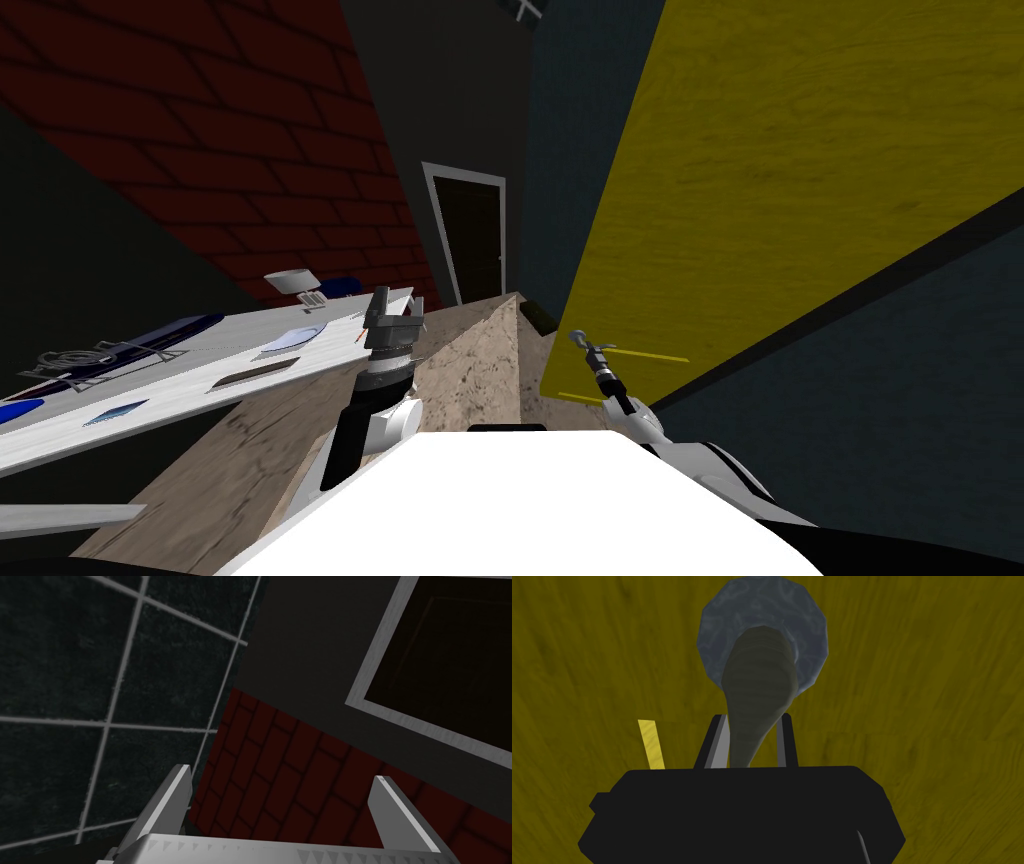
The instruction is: Pull the door open
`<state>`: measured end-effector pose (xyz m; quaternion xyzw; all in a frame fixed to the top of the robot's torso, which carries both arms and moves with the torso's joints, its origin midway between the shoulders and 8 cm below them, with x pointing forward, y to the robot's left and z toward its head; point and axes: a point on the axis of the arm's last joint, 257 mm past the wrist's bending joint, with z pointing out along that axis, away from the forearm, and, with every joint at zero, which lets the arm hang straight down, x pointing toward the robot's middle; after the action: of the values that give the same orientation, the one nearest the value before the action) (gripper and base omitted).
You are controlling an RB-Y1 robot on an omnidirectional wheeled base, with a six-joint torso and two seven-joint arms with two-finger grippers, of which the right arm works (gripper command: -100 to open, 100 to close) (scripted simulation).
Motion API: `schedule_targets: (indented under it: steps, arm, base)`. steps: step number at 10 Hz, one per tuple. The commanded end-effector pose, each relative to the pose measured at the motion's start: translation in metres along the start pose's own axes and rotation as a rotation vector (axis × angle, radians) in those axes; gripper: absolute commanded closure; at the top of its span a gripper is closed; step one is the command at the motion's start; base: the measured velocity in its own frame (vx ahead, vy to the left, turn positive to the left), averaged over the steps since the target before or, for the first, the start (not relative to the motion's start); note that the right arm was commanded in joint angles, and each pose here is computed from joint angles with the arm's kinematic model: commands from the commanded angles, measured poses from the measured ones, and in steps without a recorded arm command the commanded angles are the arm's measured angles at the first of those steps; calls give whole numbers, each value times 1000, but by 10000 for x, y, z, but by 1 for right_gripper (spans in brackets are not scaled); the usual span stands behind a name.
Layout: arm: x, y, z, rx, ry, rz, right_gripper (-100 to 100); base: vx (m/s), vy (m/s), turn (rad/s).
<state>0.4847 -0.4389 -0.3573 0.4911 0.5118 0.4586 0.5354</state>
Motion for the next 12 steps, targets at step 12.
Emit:
schedule_targets:
  steps: [12]
  arm:
    - [40, 15, -18, -6, 25, -1, 100]
  base:
    - [0, 0, -1]
